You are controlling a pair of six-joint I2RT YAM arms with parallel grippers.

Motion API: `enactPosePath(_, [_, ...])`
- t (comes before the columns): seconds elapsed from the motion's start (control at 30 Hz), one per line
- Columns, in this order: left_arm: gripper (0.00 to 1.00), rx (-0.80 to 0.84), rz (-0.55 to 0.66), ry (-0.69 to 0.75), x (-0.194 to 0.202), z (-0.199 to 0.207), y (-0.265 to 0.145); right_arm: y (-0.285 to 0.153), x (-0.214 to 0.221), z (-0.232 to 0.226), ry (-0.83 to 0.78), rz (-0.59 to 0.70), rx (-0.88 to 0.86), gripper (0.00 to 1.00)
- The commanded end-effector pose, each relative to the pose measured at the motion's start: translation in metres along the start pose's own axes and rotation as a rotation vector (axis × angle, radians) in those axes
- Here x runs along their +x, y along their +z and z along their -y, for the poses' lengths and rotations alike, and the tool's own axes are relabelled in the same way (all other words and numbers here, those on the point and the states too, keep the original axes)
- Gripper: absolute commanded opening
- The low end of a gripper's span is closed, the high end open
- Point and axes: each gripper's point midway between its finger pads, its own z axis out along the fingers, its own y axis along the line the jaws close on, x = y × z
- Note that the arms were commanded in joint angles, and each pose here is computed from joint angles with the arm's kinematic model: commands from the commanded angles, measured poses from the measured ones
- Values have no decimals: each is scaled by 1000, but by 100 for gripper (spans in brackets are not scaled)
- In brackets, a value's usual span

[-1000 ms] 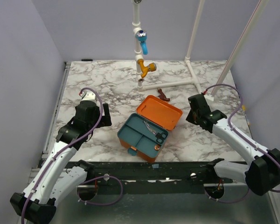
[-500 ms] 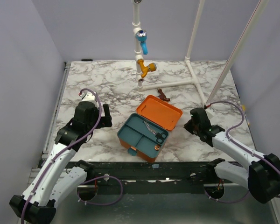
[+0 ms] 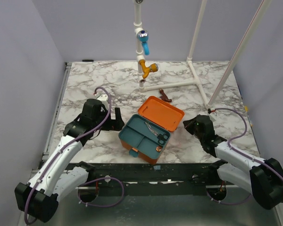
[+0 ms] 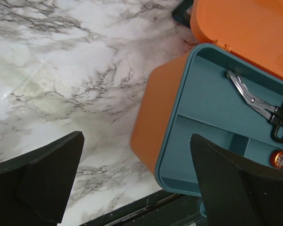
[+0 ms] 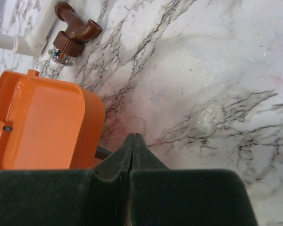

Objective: Organize the medicine kit

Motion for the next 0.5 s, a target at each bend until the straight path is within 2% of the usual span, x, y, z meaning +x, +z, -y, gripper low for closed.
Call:
enactPosePath(0.0, [99,144,-93,14,15,22,9,5,-5,-19,39,30,-107,1])
enactPosePath(0.47, [97,97,-294,-22,47,11,32,12,4,-35,54,38,-250,1])
